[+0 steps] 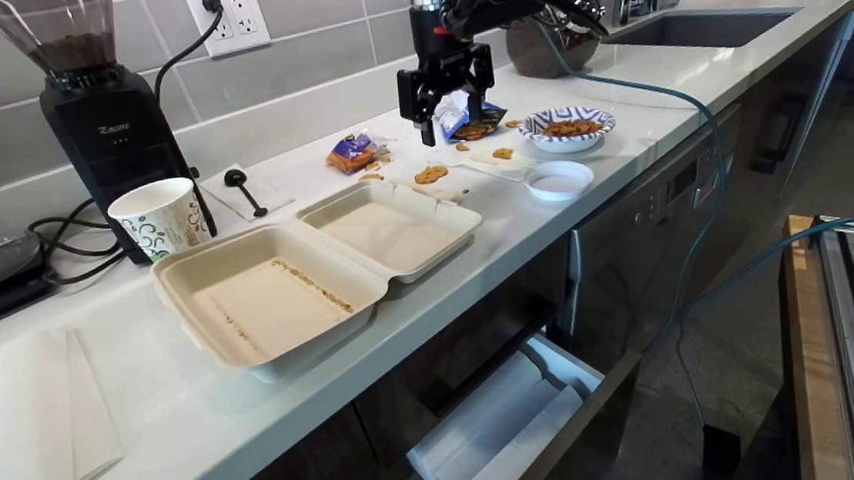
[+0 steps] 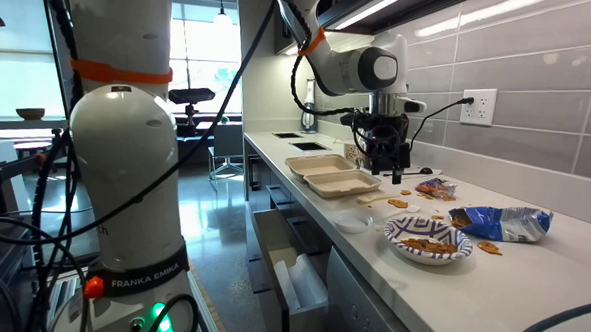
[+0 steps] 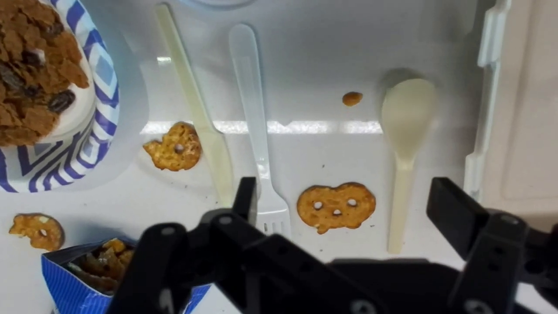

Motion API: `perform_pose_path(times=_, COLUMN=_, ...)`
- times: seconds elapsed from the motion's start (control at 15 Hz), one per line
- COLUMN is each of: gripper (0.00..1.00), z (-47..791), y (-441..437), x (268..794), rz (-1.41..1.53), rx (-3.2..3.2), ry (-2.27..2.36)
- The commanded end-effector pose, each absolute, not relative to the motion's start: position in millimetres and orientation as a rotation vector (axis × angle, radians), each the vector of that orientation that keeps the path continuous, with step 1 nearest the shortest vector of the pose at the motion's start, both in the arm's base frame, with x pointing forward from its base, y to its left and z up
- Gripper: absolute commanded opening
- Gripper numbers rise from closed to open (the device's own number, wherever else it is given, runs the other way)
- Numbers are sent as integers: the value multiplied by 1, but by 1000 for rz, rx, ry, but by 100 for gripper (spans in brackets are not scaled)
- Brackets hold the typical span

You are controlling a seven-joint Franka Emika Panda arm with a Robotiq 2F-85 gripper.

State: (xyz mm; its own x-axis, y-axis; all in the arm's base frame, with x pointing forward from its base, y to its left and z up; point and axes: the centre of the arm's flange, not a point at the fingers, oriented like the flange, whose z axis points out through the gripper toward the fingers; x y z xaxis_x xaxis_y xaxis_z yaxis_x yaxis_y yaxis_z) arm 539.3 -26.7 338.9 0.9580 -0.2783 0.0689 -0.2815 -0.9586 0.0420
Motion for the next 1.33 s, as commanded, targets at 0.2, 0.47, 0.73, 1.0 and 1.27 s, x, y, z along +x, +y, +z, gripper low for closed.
perform_pose_path(times=0.2, gripper=100, z=311, y=-23, x=552, rz=88, rx=3068, ry=-512)
perform_pose_path(times=0.47, gripper=100, z=302, y=-18, x=559, rz=151, rx=3066, ry=-580)
perform_pose_path(times=0.73, gripper=100, z=296, y=-16, x=563, rz=188, rx=3051, ry=-637)
perform_pose_path(times=1.0, gripper=100, z=293, y=-17, x=568, rz=227, rx=3012, ry=-726)
perform_pose_path(times=1.27, gripper=100, z=290, y=-18, x=574, rz=227, rx=2992, ry=-791)
